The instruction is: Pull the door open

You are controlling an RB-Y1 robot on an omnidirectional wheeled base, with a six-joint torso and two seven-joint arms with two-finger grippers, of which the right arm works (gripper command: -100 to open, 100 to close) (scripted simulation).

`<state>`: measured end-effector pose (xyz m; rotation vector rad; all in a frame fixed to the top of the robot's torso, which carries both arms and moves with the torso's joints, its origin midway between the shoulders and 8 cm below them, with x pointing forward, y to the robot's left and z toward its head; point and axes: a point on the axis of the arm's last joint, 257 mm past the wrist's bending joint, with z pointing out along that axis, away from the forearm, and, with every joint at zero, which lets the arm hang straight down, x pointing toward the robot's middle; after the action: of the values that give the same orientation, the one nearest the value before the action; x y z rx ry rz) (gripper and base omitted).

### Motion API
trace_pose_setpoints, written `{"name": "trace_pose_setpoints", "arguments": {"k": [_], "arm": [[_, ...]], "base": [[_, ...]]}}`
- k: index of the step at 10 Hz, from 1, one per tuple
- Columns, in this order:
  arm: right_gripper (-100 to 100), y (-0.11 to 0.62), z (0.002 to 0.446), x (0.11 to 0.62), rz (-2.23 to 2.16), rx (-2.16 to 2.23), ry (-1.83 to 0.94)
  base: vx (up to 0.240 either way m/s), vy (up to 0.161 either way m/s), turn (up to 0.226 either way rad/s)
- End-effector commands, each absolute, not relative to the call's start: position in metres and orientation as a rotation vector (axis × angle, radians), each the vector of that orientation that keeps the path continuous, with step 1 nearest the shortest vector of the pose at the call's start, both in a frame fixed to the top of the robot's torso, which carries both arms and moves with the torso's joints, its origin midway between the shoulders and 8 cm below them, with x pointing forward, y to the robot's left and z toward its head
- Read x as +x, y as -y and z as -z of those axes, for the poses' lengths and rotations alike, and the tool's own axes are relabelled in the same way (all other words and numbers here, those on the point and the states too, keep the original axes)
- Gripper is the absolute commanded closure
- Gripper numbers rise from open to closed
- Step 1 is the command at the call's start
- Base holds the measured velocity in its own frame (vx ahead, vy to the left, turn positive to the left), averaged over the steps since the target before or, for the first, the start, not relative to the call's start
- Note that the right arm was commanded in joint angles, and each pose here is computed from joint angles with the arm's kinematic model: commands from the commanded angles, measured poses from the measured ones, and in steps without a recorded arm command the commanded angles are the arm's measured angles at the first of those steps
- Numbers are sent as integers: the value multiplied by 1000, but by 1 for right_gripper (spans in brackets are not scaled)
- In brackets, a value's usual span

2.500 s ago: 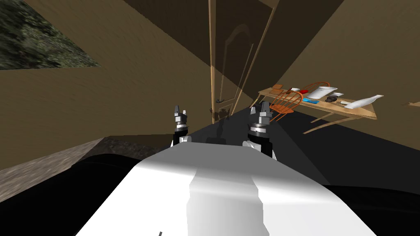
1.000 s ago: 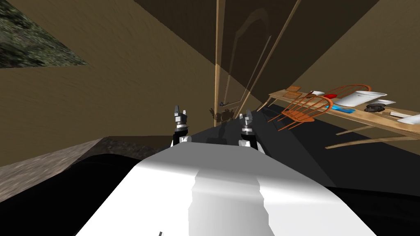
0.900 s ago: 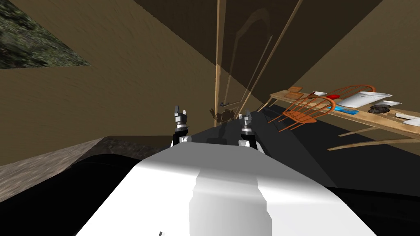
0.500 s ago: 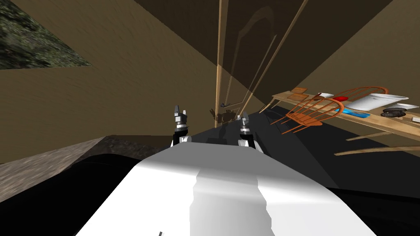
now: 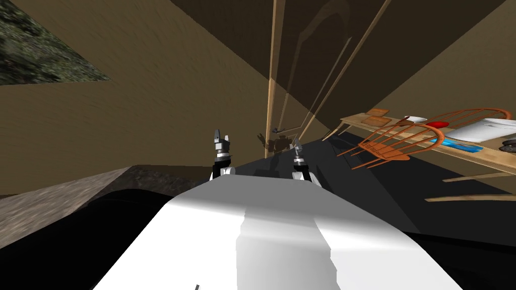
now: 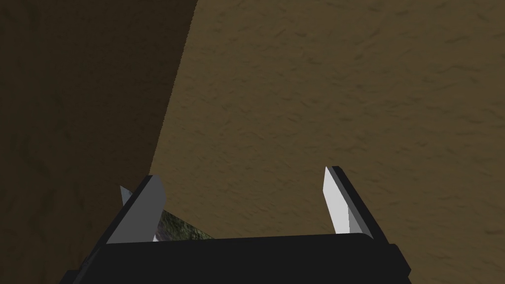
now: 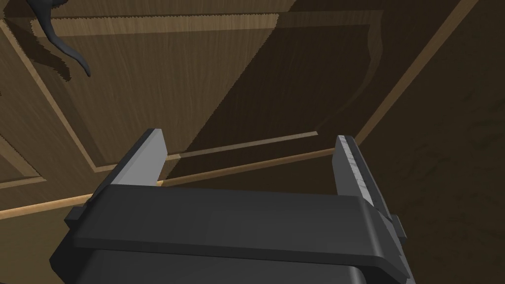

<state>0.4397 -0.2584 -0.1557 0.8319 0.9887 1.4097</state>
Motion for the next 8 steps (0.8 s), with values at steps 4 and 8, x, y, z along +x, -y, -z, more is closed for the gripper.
{"name": "trace_pose_setpoints", "arguments": {"k": [4,8], "arm": [[-100,262,188,448,-1404,856,-1047],[-100,265,208,453,-1400,868,-1086]], "base": [[57,-14,40],[55,-22,53]]}}
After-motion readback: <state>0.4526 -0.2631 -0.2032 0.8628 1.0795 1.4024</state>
